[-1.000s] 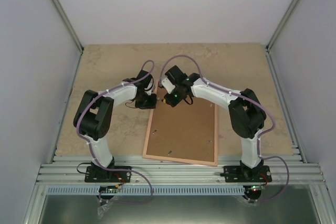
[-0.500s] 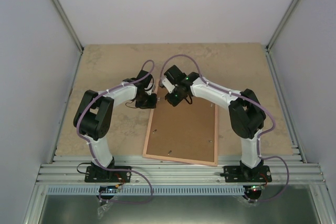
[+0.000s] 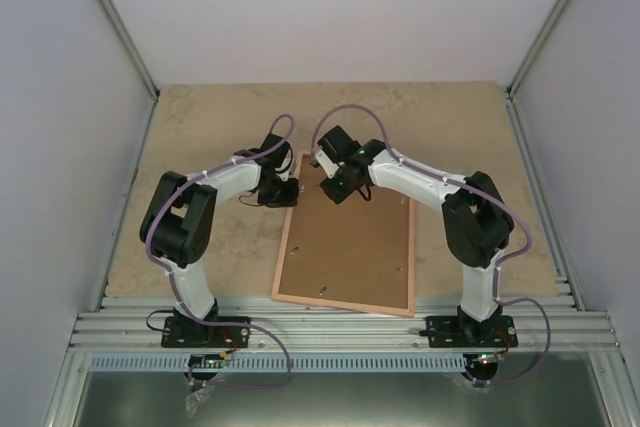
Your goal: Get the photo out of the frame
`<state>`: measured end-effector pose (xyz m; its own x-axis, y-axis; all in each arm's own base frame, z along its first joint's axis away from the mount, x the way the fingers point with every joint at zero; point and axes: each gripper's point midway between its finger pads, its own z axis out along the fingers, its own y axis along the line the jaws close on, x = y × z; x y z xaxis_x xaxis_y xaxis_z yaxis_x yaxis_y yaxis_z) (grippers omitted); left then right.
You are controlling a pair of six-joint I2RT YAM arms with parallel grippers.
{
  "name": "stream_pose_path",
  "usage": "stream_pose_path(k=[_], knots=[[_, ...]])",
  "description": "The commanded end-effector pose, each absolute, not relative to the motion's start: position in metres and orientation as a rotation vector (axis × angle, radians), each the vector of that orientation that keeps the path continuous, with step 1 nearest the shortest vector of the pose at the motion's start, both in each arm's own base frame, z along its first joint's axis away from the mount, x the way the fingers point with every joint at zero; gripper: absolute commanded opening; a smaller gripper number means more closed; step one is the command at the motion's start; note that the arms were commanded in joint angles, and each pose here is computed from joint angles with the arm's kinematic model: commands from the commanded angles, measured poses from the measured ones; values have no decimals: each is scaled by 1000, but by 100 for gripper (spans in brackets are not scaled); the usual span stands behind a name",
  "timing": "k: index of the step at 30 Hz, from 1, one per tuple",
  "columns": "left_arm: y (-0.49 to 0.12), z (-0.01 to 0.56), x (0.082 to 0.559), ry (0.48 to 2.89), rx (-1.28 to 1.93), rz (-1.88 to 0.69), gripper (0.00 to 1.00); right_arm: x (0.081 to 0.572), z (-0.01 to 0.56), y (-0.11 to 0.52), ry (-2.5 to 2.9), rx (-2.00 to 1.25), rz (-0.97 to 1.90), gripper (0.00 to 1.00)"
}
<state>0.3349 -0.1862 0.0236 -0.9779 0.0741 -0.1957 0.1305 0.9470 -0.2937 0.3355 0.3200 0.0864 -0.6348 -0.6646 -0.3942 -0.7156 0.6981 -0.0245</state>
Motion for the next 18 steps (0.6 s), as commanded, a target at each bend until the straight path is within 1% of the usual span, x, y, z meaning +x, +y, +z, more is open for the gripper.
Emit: stream_pose_path(k=[1, 8, 12, 15, 18], knots=[[-181, 31, 339, 2887, 117, -466, 21, 328, 101, 321, 2516, -1024, 281, 1], [-181, 58, 352, 2813, 80, -475, 41, 331, 112, 318, 2439, -915, 343, 0], [-179, 72, 365, 2783, 65, -436, 49, 336, 121, 305, 2396, -827, 369, 0], [-178, 79, 381, 2767, 57, -394, 58, 338, 126, 297, 2354, -774, 371, 0], [-181, 84, 399, 2747, 51, -369, 62, 338, 135, 289, 2303, -727, 387, 0]])
